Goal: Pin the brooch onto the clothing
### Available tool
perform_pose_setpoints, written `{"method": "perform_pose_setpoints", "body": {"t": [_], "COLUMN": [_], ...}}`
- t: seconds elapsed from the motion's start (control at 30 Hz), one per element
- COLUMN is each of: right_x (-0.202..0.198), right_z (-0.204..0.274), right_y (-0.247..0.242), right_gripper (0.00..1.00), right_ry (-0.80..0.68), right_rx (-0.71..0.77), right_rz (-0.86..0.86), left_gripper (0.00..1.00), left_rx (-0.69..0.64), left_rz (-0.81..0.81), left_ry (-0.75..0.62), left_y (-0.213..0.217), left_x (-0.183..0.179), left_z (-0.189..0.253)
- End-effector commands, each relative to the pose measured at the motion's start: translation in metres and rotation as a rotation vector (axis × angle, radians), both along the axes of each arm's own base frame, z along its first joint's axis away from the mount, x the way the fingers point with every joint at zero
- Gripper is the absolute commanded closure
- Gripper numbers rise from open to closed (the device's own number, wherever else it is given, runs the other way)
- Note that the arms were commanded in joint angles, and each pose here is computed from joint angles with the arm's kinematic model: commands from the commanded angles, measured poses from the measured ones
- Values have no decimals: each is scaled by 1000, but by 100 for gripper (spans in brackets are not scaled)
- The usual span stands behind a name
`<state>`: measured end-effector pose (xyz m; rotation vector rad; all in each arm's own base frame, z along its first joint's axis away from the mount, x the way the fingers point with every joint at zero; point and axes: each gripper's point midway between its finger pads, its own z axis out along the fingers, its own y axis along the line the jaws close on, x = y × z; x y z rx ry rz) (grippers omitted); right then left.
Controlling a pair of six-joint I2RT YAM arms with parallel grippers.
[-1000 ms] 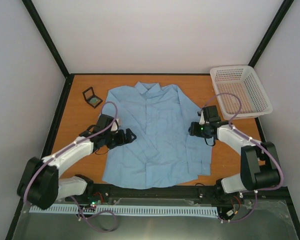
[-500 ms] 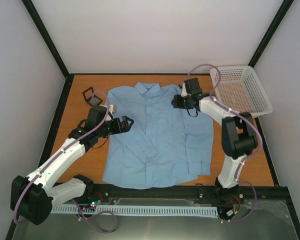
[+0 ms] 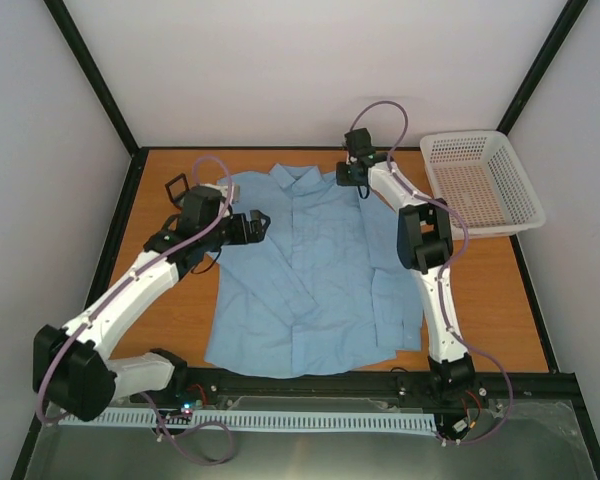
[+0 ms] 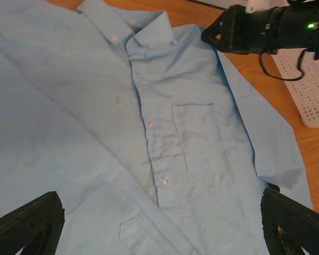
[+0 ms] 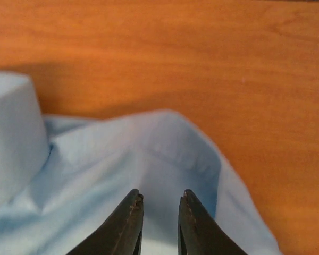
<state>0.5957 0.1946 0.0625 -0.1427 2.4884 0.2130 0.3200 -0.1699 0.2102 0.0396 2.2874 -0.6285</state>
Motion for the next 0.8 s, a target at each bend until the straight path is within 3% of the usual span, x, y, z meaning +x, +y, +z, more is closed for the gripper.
{"method": "perform_pose_setpoints", "body": {"t": [0.0, 0.27, 0.4, 0.53, 0.6, 0.77], "right_x": [17, 30, 48, 58, 49, -22], "right_z": [-16, -47, -29, 24, 57, 87], "right_y": [-31, -121, -130, -117, -103, -8], "right_gripper": [80, 79, 79, 74, 64, 41], "right_ry": [36, 84, 37, -67, -95, -3], "right_rx": [-81, -193, -112, -131, -133, 23], "right_rz": [-78, -239, -224, -153, -134, 65], "left_gripper": [0, 0, 0, 0, 0, 0], "left_rx": [15, -1, -8, -14, -20, -44], "left_rz": [-50, -51, -52, -51, -47, -11], "left_ry": [-66, -22, -18, -27, -38, -62], "left_y": [-13, -16, -15, -14, -13, -6], "left_x": [20, 19, 15, 12, 10, 4], "left_z": [22, 6, 8, 15, 19, 26]}}
